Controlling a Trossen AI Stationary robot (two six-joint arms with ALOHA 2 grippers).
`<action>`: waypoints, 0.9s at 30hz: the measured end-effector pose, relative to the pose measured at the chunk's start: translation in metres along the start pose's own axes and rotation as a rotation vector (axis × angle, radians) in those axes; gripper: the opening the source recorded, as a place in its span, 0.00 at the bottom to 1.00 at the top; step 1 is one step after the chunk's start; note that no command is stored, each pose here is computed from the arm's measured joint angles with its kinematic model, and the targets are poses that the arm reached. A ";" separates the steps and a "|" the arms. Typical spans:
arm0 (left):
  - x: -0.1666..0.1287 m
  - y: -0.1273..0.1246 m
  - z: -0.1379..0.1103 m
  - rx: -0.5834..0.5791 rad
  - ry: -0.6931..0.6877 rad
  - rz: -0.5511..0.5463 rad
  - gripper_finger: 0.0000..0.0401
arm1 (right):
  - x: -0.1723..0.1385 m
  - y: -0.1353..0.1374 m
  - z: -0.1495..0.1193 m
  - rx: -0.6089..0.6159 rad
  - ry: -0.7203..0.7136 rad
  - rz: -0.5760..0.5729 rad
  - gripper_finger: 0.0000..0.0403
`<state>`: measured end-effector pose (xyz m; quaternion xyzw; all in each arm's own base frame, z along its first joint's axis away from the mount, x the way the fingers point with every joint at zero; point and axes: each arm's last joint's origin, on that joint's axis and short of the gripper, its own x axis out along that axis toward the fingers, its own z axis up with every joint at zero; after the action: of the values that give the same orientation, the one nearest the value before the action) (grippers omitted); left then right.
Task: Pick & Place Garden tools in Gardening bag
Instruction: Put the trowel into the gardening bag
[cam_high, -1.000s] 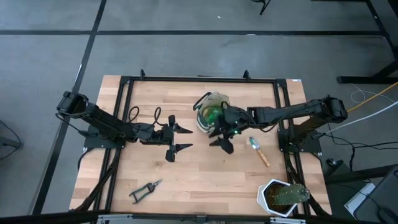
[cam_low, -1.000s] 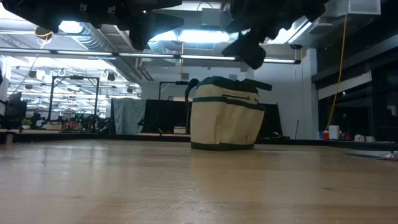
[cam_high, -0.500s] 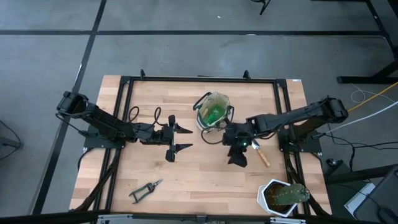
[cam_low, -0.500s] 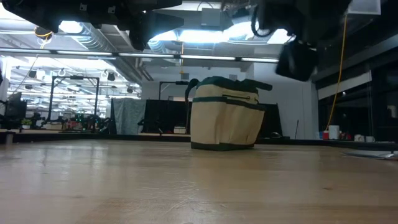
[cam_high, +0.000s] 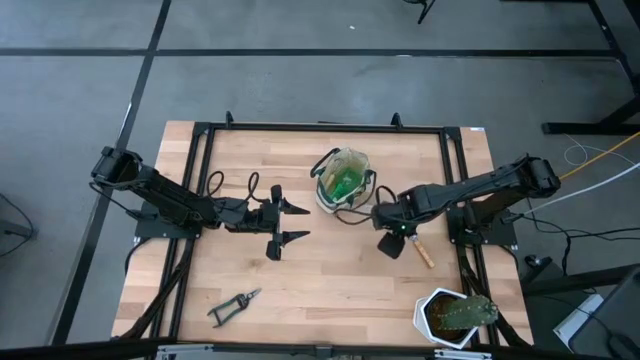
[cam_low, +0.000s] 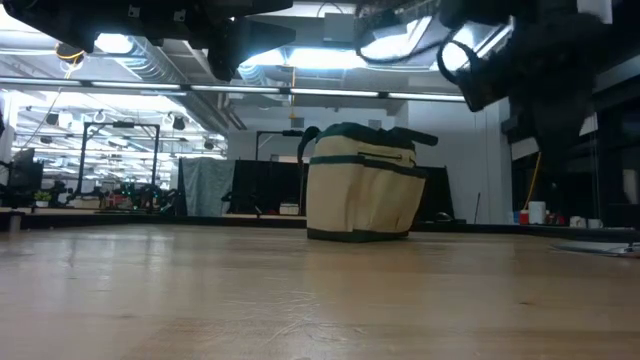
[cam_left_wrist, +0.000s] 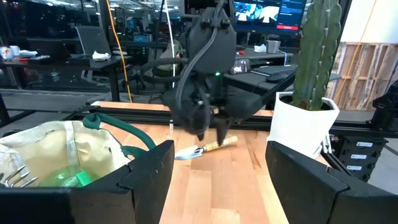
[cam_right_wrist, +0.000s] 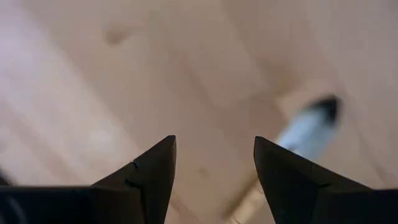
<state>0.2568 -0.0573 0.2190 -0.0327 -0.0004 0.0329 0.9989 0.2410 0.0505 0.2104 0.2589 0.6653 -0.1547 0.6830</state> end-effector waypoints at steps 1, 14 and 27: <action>0.000 0.000 0.000 0.000 0.000 0.000 0.63 | 0.000 -0.002 -0.001 0.036 -0.001 -0.029 0.54; 0.000 0.000 0.000 0.000 0.000 0.000 0.63 | 0.012 -0.007 -0.030 0.142 -0.005 -0.273 0.54; 0.000 0.000 0.000 0.000 0.000 0.000 0.63 | 0.073 -0.033 -0.055 0.132 0.126 -0.194 0.54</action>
<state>0.2568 -0.0574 0.2190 -0.0327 -0.0006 0.0328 0.9989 0.1814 0.0639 0.1341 0.2468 0.7174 -0.2469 0.6030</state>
